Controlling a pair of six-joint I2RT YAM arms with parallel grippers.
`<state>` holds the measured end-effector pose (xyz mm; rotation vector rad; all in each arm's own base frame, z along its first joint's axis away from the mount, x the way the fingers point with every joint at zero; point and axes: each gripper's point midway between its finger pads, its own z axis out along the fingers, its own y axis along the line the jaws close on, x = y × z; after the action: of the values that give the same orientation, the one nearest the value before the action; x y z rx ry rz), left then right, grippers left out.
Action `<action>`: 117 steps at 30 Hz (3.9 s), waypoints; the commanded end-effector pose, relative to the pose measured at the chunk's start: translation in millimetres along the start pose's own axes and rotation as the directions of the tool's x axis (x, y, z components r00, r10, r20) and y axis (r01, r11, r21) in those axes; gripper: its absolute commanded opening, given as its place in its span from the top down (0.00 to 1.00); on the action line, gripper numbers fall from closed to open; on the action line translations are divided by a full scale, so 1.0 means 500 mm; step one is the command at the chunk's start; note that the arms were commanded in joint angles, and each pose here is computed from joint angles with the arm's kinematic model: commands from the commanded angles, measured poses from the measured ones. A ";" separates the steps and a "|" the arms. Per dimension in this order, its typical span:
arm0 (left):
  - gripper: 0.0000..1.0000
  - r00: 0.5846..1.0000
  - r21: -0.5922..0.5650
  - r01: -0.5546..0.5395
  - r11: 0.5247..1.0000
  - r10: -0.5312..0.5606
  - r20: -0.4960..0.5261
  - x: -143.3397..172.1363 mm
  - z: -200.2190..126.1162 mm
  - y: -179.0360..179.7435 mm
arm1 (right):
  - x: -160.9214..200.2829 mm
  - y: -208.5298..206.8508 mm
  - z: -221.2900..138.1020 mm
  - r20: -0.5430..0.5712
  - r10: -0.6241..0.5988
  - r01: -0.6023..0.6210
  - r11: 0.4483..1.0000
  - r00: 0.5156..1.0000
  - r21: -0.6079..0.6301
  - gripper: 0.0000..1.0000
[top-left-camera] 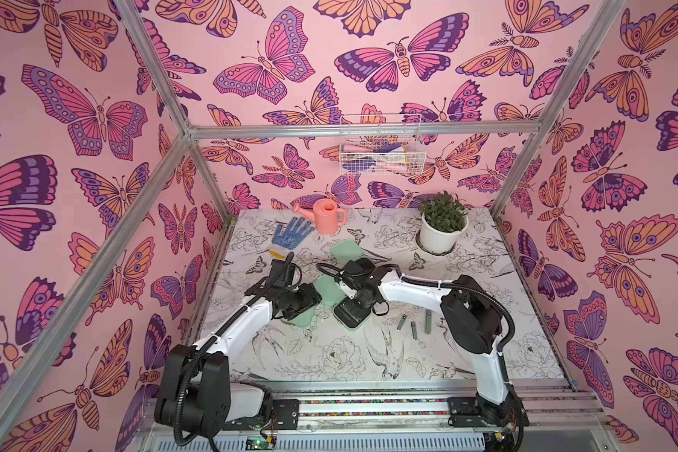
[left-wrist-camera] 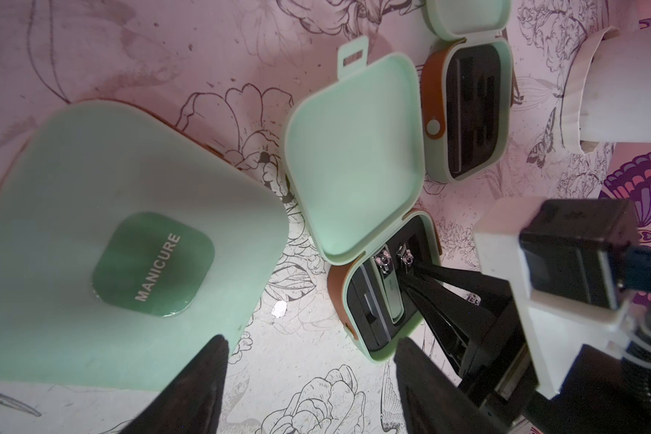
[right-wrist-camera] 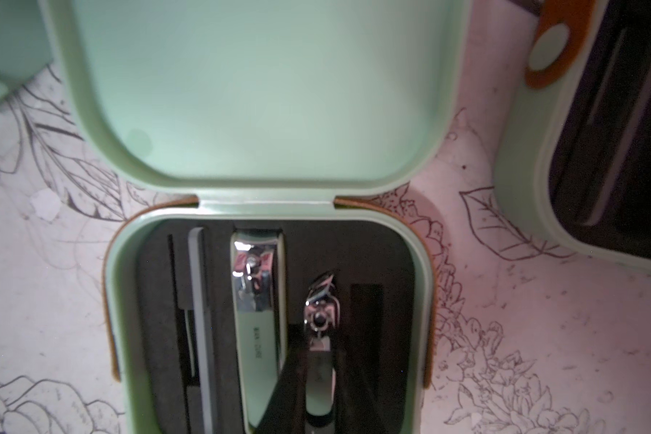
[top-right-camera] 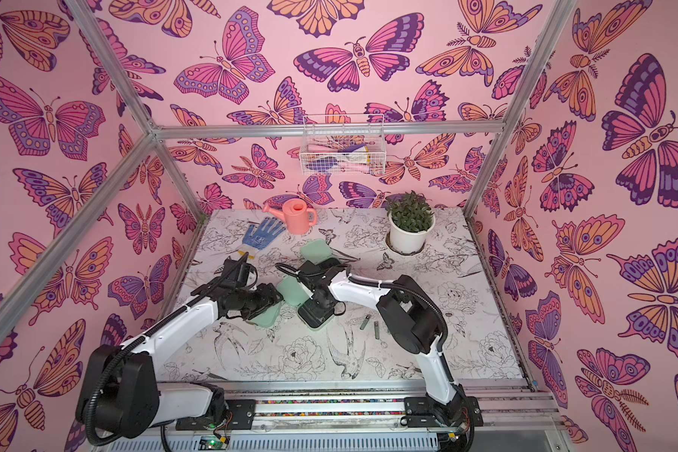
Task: Organize nail clipper sets
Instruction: Place the nail clipper in the storage box, then pick up the nail clipper from the center of the board.
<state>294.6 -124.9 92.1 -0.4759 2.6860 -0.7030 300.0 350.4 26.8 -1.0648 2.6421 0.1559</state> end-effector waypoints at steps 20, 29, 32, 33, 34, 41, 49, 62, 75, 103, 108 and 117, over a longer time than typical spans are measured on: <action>0.28 1.000 -0.006 -0.008 1.000 0.008 -0.013 0.002 -0.001 0.004 | 0.036 -0.015 0.024 -0.108 0.034 -0.027 0.998 0.994 0.065 0.86; 0.28 1.000 -0.005 -0.011 1.000 0.011 -0.012 0.001 -0.002 0.003 | -0.004 -0.020 -0.014 -0.044 0.046 -0.042 0.996 0.998 0.076 0.81; 0.28 1.000 -0.005 -0.010 1.000 0.009 -0.013 0.001 -0.001 0.004 | -0.009 -0.020 -0.022 -0.033 0.048 -0.045 0.996 0.998 0.077 0.80; 0.28 1.000 -0.005 -0.010 1.000 0.010 -0.014 0.001 -0.001 0.003 | -0.010 -0.020 -0.025 -0.029 0.051 -0.048 0.996 0.998 0.077 0.80; 0.28 1.000 -0.005 -0.009 1.000 0.009 -0.014 0.001 0.000 0.004 | -0.011 -0.021 -0.025 -0.029 0.053 -0.050 0.996 0.998 0.078 0.80; 0.28 1.000 -0.004 -0.010 1.000 0.010 -0.015 0.000 0.000 0.003 | -0.020 -0.021 -0.045 -0.004 0.059 -0.058 0.995 0.998 0.077 0.79; 0.28 1.000 0.007 -0.011 1.000 0.011 -0.012 -0.001 -0.004 -0.003 | -0.040 -0.044 -0.135 0.076 0.084 -0.093 0.988 0.994 0.121 0.78; 0.28 0.999 0.042 -0.013 0.999 0.014 -0.035 0.010 -0.005 -0.017 | 0.193 -0.119 -0.217 0.036 0.414 -0.410 0.878 0.910 0.249 0.65; 0.29 0.997 0.029 -0.040 0.999 0.042 -0.062 0.030 0.011 -0.029 | 0.254 -0.177 -0.203 0.121 0.633 -0.642 0.733 0.765 0.225 0.61; 0.29 0.999 0.028 -0.032 0.999 0.033 -0.042 0.028 0.016 -0.037 | 0.265 -0.328 -0.153 0.020 0.633 -0.632 0.769 0.774 0.102 0.54; 0.30 0.998 0.020 -0.035 0.999 0.036 -0.042 0.028 0.028 -0.031 | 0.295 -0.273 -0.170 0.012 0.616 -0.614 0.784 0.788 0.087 0.56; 0.30 0.996 0.030 -0.061 0.998 0.062 -0.057 0.041 0.047 -0.039 | 0.312 -0.217 -0.159 -0.026 0.612 -0.607 0.788 0.790 0.104 0.59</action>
<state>291.6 -156.1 81.6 -0.3855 2.7288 -0.7548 257.8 154.0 63.8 -0.1868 2.8750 0.1753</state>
